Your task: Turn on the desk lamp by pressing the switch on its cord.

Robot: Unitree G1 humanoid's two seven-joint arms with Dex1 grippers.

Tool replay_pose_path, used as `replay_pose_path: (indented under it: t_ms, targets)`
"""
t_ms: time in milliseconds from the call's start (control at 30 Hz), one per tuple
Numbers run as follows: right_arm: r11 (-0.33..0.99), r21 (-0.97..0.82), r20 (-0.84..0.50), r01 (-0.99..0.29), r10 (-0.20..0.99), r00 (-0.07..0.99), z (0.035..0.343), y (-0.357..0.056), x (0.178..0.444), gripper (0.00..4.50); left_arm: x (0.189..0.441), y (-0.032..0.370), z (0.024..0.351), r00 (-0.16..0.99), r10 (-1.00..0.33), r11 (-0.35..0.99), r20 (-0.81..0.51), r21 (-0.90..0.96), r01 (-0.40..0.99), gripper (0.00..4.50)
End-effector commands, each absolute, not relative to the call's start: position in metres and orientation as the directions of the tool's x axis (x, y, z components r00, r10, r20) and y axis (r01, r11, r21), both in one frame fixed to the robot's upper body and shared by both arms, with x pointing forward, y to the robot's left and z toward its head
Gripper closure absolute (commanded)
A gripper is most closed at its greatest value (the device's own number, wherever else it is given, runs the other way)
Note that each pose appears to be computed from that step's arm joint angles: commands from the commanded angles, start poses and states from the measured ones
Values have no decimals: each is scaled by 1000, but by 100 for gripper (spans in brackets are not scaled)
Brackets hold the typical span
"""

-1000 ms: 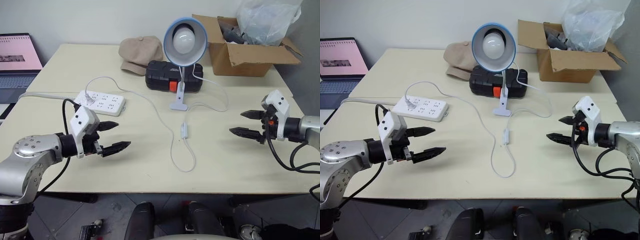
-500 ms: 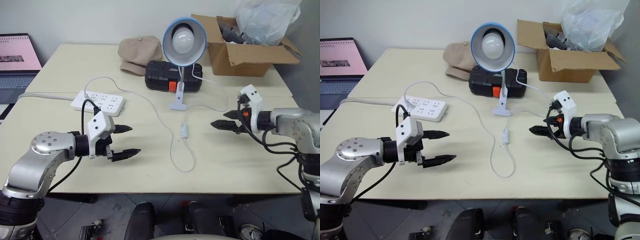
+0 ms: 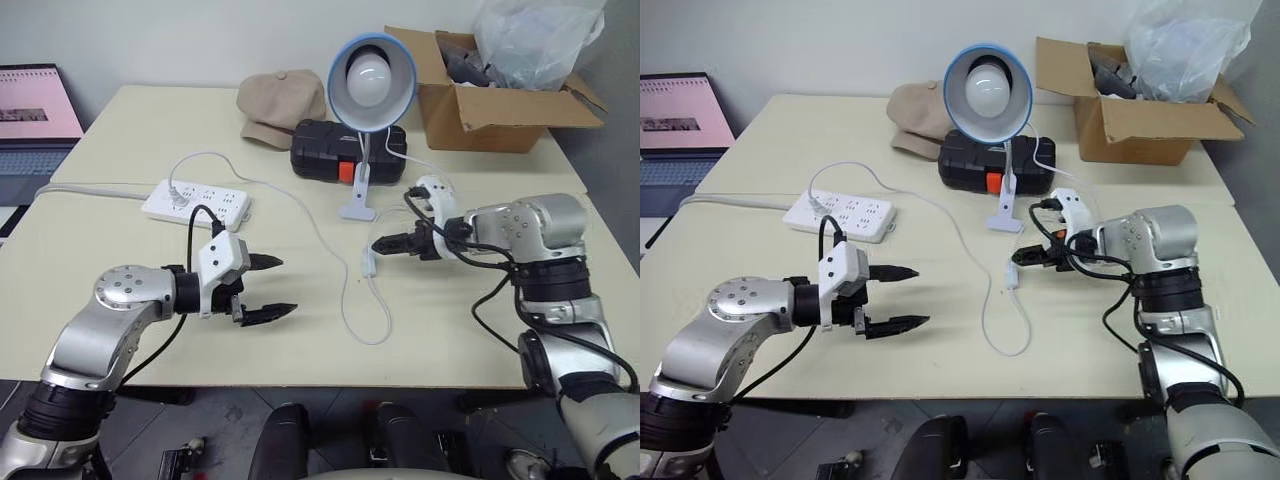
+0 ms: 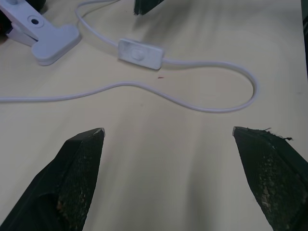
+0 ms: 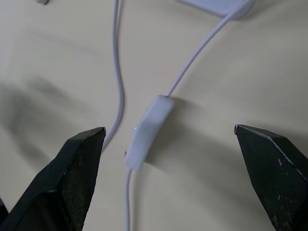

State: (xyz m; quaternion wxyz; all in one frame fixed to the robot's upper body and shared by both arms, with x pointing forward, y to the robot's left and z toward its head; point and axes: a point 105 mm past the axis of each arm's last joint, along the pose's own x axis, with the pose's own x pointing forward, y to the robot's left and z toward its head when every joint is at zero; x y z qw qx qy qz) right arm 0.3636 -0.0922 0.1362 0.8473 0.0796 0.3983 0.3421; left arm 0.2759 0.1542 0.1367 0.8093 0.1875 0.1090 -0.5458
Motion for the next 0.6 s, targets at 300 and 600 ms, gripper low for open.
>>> replay_pose_path:
  t_ms: [300, 600]
  targets:
    - [763, 424, -601, -488, 640, 478, 141, -72, 382, 0, 274, 147, 135, 374, -850, 305, -371, 231, 924, 3]
    - [761, 426, -601, -490, 643, 475, 138, -64, 387, 0, 275, 145, 132, 372, -852, 302, -369, 235, 924, 3]
